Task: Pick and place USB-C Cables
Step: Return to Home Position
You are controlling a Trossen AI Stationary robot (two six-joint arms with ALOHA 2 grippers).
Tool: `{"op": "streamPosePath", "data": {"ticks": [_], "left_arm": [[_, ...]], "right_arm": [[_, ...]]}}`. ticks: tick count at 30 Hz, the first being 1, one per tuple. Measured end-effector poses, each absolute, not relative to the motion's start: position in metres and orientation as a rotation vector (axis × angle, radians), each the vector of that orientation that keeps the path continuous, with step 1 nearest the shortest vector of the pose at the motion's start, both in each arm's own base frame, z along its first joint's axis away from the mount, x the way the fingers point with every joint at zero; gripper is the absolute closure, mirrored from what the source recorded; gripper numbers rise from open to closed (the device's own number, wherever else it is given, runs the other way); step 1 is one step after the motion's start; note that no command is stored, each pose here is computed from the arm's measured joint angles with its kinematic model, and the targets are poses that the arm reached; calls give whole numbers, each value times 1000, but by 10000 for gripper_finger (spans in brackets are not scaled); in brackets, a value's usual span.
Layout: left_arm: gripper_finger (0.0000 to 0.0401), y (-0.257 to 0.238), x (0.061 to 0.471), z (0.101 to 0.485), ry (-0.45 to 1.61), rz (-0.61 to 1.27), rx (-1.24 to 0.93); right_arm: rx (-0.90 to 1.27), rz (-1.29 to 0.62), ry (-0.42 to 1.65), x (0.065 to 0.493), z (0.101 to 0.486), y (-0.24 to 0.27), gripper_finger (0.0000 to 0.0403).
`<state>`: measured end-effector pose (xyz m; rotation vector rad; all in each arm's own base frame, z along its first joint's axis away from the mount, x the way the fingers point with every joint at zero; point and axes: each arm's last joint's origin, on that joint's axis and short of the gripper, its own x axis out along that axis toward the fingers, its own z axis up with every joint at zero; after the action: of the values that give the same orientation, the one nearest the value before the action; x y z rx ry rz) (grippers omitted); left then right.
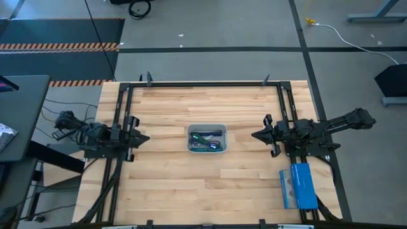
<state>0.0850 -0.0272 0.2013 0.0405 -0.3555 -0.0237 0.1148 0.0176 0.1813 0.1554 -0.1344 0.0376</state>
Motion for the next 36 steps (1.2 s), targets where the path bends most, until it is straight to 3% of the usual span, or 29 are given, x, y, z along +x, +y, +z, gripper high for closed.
{"op": "streamPosePath", "data": {"ticks": [32, 36], "left_arm": [[393, -1, 97, 179, -139, -80, -38], [392, 1, 97, 173, -80, -18, -46]], "right_arm": [[65, 82, -56, 117, 174, 2, 400], [78, 7, -25, 117, 170, 0, 399]]}}
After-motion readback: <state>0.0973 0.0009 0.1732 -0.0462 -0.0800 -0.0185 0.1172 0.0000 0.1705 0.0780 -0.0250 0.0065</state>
